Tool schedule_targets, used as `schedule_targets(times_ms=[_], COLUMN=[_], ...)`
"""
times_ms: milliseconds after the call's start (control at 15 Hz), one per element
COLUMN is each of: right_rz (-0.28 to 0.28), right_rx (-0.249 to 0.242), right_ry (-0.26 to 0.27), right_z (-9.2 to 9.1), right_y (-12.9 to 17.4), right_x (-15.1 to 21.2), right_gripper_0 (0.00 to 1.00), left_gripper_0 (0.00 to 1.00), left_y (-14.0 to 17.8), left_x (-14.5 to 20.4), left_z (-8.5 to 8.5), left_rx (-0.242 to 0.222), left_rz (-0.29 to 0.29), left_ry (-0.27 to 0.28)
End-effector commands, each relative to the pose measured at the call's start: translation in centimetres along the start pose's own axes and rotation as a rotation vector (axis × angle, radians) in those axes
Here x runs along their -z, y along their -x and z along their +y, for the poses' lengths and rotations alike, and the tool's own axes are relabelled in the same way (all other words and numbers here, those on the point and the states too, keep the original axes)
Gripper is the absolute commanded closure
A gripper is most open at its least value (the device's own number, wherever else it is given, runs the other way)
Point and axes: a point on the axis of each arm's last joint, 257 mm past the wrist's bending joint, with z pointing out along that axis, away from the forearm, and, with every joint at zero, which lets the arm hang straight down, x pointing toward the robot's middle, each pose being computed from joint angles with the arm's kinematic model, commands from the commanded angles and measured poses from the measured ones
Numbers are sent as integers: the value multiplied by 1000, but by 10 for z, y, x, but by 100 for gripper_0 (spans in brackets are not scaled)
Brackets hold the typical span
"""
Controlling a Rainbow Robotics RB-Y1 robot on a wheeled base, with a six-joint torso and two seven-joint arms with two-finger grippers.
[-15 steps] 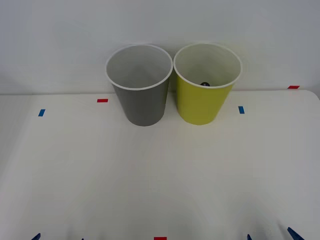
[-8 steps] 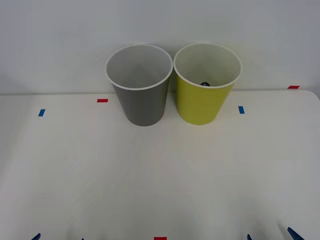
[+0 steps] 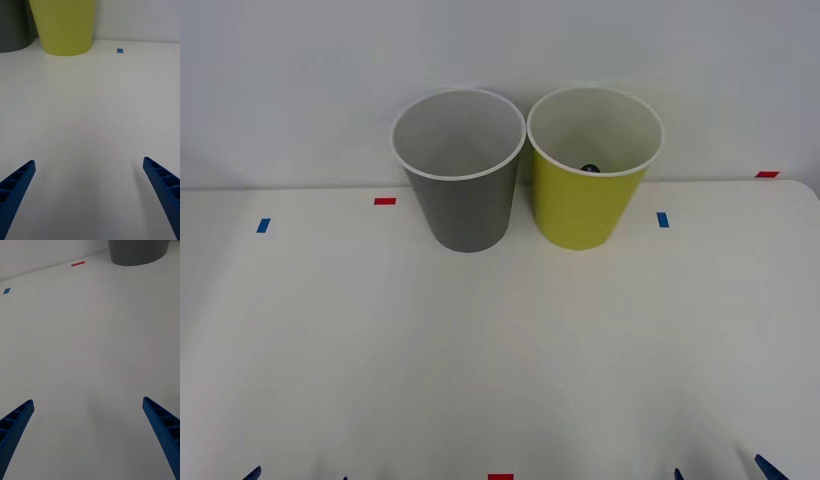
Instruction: Put cans in the gray bin and PET bottles in the light green bin.
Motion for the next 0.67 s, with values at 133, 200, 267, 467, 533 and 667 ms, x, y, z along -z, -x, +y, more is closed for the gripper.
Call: schedule_targets(times_ms=[133, 200, 267, 467, 533, 667], right_rz=[0, 0, 0, 0, 0, 0], right_rx=[0, 0, 0, 0, 0, 0], right_ry=[0, 0, 0, 0, 0, 0], right_z=[0, 0, 0, 0, 0, 0], right_y=[0, 0, 0, 0, 0, 0], right_x=[0, 0, 0, 0, 0, 0], right_gripper_0=[0, 0, 0, 0, 0, 0], left_gripper_0=[0, 0, 0, 0, 0, 0], left_y=[0, 0, 0, 0, 0, 0], left_x=[0, 0, 0, 0, 0, 0], left_z=[0, 0, 0, 0, 0, 0], left_rx=[0, 0, 0, 0, 0, 0], left_rz=[0, 0, 0, 0, 0, 0], left_ry=[0, 0, 0, 0, 0, 0])
